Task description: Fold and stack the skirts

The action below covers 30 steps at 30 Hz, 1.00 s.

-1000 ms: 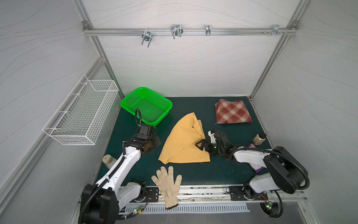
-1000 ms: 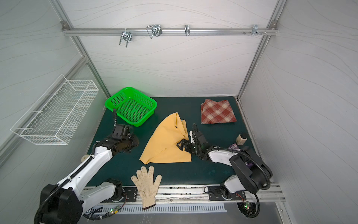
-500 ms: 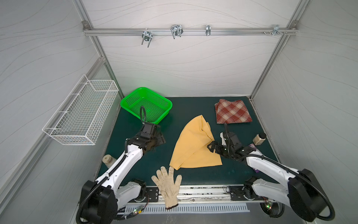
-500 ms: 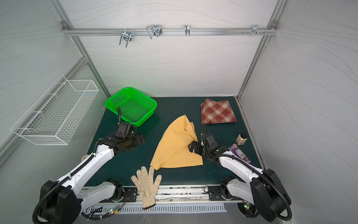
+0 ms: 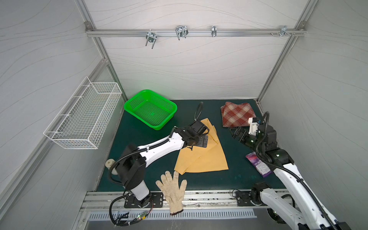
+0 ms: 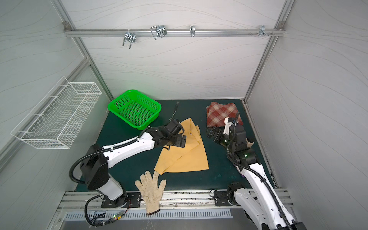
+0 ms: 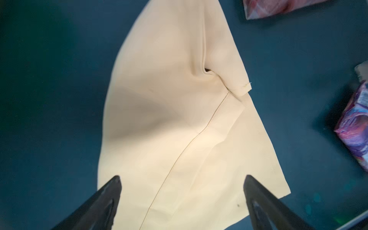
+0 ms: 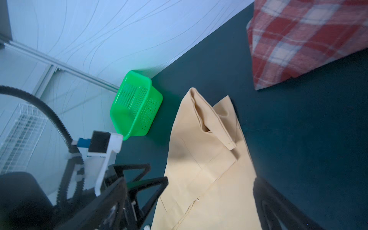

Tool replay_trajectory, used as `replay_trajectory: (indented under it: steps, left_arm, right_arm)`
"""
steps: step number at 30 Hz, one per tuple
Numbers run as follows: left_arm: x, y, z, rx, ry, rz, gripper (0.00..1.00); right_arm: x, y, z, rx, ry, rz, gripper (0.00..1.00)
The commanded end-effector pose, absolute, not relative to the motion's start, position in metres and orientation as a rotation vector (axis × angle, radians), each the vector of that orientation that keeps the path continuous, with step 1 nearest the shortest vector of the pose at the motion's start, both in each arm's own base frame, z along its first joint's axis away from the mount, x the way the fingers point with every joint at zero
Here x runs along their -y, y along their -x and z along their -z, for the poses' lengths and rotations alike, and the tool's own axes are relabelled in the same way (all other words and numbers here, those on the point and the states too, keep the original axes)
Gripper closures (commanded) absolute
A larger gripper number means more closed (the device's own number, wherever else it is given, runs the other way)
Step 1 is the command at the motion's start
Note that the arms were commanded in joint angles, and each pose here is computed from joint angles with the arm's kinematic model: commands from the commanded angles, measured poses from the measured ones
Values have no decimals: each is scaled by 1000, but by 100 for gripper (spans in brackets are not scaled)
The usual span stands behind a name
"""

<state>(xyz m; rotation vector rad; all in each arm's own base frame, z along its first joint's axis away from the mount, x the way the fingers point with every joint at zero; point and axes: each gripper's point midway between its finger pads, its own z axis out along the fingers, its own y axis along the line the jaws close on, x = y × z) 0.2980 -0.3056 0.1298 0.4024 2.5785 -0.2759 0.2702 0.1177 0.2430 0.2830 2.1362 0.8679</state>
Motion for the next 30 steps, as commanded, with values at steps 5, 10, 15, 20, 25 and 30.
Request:
replay_trajectory:
  steps: [5,10,15,20,25,30]
  left_arm:
    - [370,-304,-109,-2543,-592,174,5]
    - [403,-306,-82,-2570,-663,149,8]
    - [425,-313,-69,-2567,-673,91,10]
    - [427,-327,-59,-2558,-616,-8,13]
    - [422,-335,-46,-2568,-576,-100,18]
    - [419,-336,-41,-2571,-550,-124,22]
  right_arm:
    - [-82,-273,-227,-2143,-469,-1017,1]
    - [-49,-279,-219,-2075,-619,-1075,1]
    - [-40,-281,-209,-2060,-662,-1115,1]
    - [-42,-278,-207,-2061,-645,-1129,1]
    - [-44,-274,-210,-2063,-622,-1124,1]
    - [-45,-271,-208,-2066,-615,-1121,1]
